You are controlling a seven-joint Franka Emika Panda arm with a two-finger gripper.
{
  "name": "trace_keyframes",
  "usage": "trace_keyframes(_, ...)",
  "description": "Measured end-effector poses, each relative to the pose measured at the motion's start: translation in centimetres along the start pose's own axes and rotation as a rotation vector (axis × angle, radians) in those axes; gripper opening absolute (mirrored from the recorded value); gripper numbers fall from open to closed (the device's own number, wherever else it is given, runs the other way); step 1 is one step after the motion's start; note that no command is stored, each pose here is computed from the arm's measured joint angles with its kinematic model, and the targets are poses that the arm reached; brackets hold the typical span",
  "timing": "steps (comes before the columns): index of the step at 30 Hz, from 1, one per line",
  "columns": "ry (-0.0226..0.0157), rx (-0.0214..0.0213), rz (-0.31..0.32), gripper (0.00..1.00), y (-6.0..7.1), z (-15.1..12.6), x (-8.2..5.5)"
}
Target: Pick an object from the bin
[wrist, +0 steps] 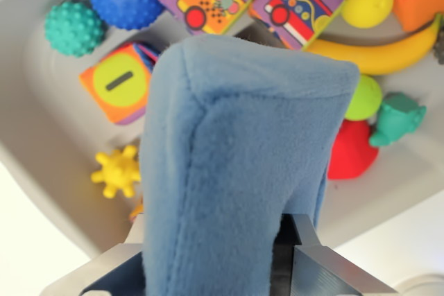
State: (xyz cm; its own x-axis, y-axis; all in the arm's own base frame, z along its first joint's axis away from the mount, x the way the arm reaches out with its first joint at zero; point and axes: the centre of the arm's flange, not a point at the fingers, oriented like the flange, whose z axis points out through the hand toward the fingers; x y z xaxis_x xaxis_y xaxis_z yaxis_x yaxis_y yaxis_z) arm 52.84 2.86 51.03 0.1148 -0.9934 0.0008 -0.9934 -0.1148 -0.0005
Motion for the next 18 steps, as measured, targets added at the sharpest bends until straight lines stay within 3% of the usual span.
trace_keyframes(18,0.0000,0.0005,0.000,0.00,-0.02,-0.43,0.00)
